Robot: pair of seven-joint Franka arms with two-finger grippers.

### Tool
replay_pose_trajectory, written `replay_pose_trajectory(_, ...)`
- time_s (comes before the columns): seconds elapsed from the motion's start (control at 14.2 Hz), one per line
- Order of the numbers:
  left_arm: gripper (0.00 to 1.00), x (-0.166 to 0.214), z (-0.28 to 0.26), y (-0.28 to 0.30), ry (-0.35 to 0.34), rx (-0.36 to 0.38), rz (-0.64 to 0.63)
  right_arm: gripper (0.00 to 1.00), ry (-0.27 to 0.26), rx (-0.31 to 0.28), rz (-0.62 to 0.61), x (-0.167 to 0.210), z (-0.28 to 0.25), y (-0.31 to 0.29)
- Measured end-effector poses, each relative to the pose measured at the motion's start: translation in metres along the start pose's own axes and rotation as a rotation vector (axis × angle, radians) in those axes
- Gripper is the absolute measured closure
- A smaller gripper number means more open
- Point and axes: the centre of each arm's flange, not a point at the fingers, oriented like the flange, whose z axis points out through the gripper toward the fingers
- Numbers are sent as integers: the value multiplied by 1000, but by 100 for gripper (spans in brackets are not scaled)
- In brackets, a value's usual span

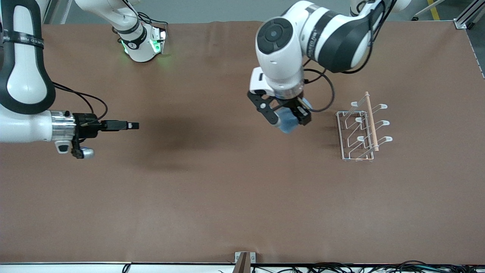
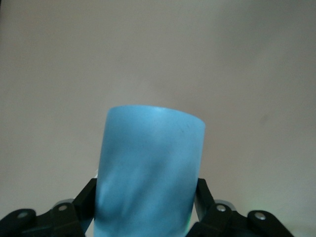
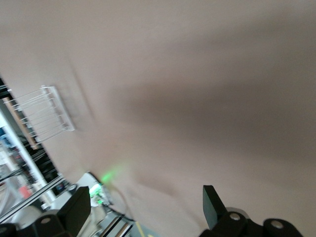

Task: Hang cup on cup holder
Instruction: 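Carry the cup with the left gripper to the rack's hooks, then lower the cup onto a rack hook and open the left gripper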

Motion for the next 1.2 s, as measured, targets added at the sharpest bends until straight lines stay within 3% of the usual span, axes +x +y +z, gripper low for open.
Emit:
replay_pose_trajectory(0.28, 19, -46, 53, -74, -240, 53, 158, 0, 131, -246, -27, -4, -43, 20)
replay_pose_trajectory(0.49, 19, -52, 88, -77, -420, 86, 200, 0, 255, -378, -38, -13, -89, 36)
replay_pose_trajectory(0.85, 19, -54, 131, -74, -658, 182, 241, 0, 378, -528, -19, -29, -153, 66)
replay_pose_trajectory(1.06, 19, -54, 164, -67, -752, 208, 281, 0, 451, -556, -34, -39, -191, 52)
replay_pose_trajectory(1.2, 19, -53, 180, -63, -789, 218, 293, 0, 442, -566, -45, -51, -210, 33)
